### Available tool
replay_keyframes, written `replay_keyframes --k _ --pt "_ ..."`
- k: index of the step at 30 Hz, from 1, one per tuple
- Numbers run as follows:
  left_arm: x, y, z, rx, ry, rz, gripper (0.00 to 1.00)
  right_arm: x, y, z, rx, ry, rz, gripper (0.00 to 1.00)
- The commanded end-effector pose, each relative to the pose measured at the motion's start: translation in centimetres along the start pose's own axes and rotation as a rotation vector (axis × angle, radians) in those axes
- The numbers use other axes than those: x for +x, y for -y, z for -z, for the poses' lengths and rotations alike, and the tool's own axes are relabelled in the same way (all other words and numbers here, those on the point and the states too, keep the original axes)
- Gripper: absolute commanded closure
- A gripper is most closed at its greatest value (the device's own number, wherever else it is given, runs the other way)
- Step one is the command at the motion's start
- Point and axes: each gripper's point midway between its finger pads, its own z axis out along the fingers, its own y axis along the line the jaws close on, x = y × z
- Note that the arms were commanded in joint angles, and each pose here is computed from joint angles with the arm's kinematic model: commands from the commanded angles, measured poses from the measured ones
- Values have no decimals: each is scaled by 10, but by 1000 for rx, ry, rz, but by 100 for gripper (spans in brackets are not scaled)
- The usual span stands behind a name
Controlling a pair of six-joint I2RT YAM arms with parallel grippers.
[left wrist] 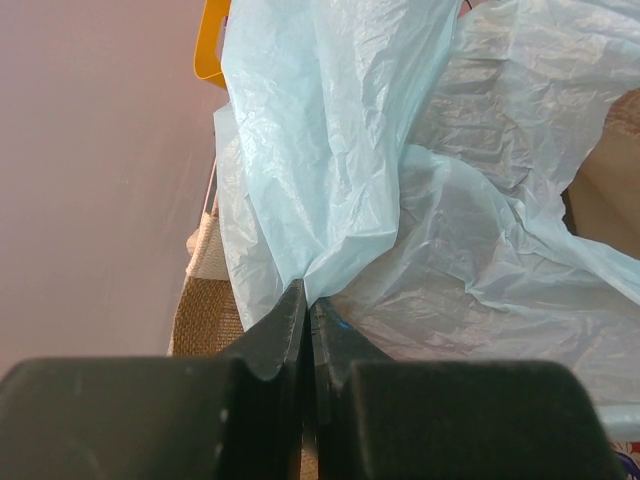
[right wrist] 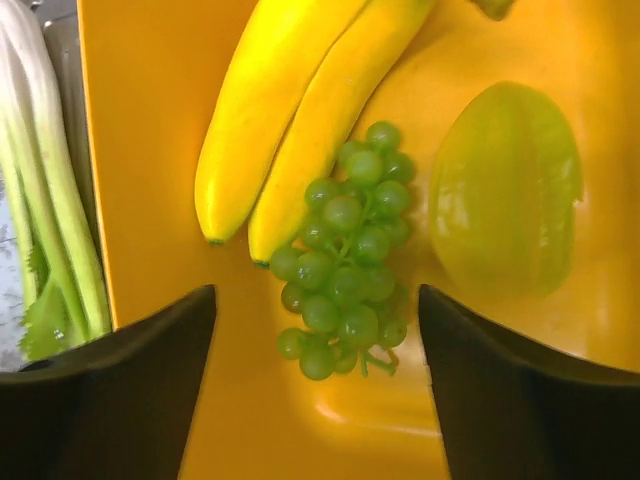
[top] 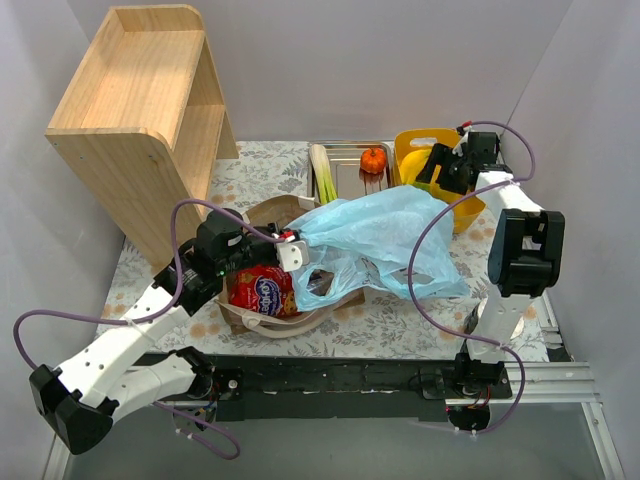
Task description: Untie the knot of the grocery bags and take out the mixed food
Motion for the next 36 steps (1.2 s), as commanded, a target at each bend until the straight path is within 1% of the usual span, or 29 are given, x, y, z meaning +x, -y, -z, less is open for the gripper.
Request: replay_keyframes --k 1,3,5,6,7,9,10,11,12,13,14,15,16,17,18,19,20,21,22,23,24,26,27,30,33,34,36 --pt "-19 -16 4 -40 56 -11 100 -42 -38 42 -121 134 94 6" --pt "-23 -19 3 -53 74 -10 100 -60 -47 65 -144 192 135 2" --pt "-27 -22 2 -64 93 -14 100 -73 -58 86 -192 235 184 2" --pt "-30 -24 2 -67 102 -14 100 -82 -70 106 -223 274 227 2" --pt "-33 -26 1 -69 114 -1 100 -85 -76 118 -249 296 306 2" --pt "-39 -29 -1 -75 136 10 100 -77 -101 151 -362 294 405 2" --pt "-47 -32 -3 -66 163 25 100 -65 -112 161 -440 269 440 2" --pt "-52 -33 -4 -55 179 31 100 -62 -120 180 -470 285 481 2" --pt "-57 -34 -6 -47 194 39 100 -50 -123 188 -496 251 474 2" --pt "-64 -33 -8 -24 220 47 100 -42 -128 197 -529 243 515 2" --pt "-70 -35 -11 -10 234 63 100 -33 -145 220 -612 250 566 2" --pt "-72 -33 -13 6 245 69 100 -25 -150 231 -648 242 598 2" --pt "-74 -32 -16 20 252 78 100 -12 -153 241 -674 210 617 2" --pt "-75 -28 -22 55 263 112 100 -8 -160 260 -702 243 704 2" --pt "-78 -28 -23 65 271 122 100 -6 -163 270 -705 256 748 2" --pt "-79 -27 -27 82 271 128 100 5 -162 278 -704 229 757 2" --pt "-80 -23 -30 112 275 171 100 4 -165 291 -690 267 838 2" --pt "-78 -23 -39 130 261 225 100 7 -164 295 -683 265 854 2" --pt "-76 -22 -44 143 246 258 100 17 -160 298 -670 227 843 2" --pt "-73 -22 -49 149 231 289 100 22 -160 305 -661 231 861 2" --pt "-69 -25 -60 152 201 354 100 30 -156 304 -656 209 861 2" --pt "-62 -25 -72 164 165 422 100 47 -152 308 -651 174 844 2" --pt "-57 -21 -81 186 141 476 100 61 -146 301 -661 139 829 2" --pt "-62 -23 -89 202 157 520 100 85 -144 303 -704 120 849 2" --pt "-67 -26 -97 198 193 557 100 113 -135 288 -712 49 838 2" --pt "-68 -25 -101 206 202 574 100 123 -136 285 -735 23 859 2" --pt "-71 -28 -107 217 210 589 100 132 -140 280 -759 -7 877 2"
